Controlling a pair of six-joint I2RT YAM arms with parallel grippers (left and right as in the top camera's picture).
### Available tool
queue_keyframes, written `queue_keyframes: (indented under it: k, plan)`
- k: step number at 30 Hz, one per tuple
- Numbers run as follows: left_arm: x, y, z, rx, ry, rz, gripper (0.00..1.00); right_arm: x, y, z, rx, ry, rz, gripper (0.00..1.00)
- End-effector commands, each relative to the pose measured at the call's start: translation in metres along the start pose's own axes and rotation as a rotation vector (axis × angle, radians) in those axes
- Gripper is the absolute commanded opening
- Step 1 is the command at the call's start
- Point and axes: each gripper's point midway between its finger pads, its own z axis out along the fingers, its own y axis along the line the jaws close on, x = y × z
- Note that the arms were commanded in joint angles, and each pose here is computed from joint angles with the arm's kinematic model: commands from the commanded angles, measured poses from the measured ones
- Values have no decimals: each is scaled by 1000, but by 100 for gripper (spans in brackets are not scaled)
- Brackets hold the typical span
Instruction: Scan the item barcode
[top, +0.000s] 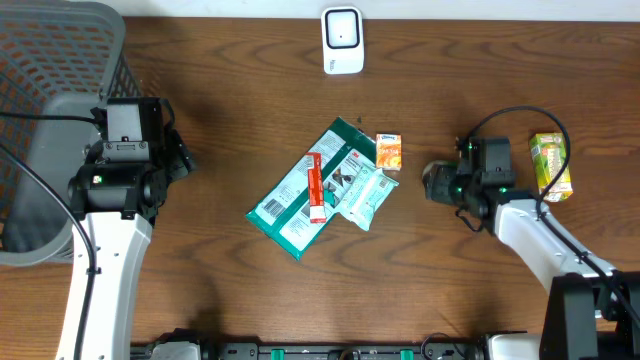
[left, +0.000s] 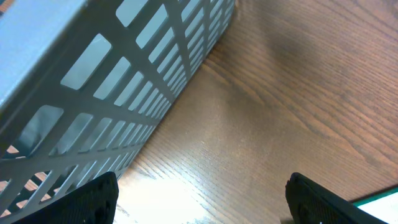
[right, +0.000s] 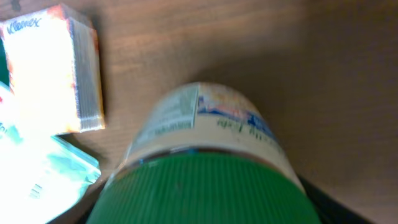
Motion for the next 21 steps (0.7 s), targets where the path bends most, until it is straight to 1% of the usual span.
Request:
queue_keyframes:
  k: [1,4,8,12,18,21]
  plan:
    - [-4,3,-3,-11,-14,1,87,-20,10,-28,0,18,-4,45]
    - [-4,3,-3,-11,-14,1,87,-17,11,-40,20,83,4,46]
    - [-4,3,-3,-11,-14,1,87,-1,6,-39,40,145,1,47]
    - [-4,3,-3,-11,-14,1,87,10,3,-31,45,176,-31,51]
    - [-4,3,-3,-11,-14,1,87,24,1,-18,54,219,-52,52]
    - [-4,3,-3,-11,-14,1,87,24,1,-17,55,222,-51,53]
